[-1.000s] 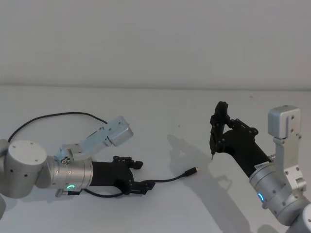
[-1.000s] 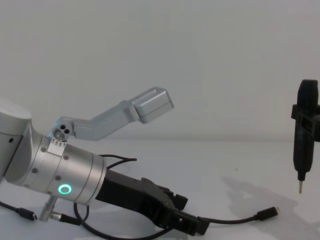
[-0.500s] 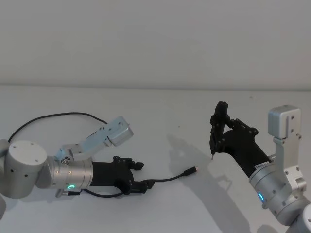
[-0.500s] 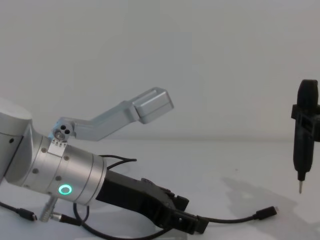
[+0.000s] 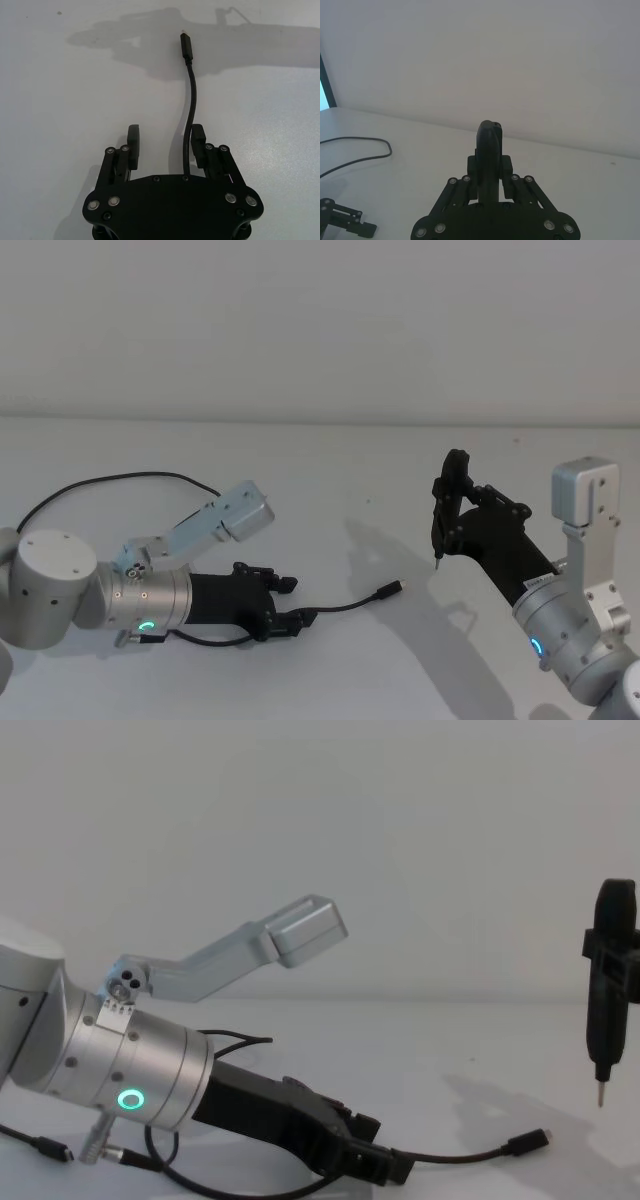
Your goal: Pick up the data cable with the one hand.
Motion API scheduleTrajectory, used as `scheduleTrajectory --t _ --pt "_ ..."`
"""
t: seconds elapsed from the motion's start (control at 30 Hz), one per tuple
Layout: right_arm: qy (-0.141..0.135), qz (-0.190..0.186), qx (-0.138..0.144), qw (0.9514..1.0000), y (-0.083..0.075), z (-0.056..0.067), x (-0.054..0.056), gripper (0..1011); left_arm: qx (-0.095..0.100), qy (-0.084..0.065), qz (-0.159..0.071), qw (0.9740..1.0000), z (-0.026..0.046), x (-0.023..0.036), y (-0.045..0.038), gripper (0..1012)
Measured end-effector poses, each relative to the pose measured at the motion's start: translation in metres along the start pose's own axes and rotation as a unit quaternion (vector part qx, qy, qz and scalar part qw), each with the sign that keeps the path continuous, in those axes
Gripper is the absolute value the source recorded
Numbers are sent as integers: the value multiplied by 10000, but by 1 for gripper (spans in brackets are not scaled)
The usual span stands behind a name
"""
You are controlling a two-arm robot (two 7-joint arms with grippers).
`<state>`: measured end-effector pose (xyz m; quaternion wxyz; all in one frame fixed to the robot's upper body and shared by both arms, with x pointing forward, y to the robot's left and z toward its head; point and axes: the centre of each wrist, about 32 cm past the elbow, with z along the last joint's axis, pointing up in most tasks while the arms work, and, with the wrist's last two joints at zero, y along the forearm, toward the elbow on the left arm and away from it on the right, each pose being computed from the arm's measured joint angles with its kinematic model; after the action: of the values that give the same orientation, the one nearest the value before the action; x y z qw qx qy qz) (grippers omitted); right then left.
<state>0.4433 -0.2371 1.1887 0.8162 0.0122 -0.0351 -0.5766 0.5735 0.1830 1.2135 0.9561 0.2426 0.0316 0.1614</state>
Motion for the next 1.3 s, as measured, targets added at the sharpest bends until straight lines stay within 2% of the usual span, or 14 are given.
scheduleTrajectory --t 1.3 --pt "0 0 0 10000 0 0 0 275 10 7 -6 10000 -4 -3 -3 330"
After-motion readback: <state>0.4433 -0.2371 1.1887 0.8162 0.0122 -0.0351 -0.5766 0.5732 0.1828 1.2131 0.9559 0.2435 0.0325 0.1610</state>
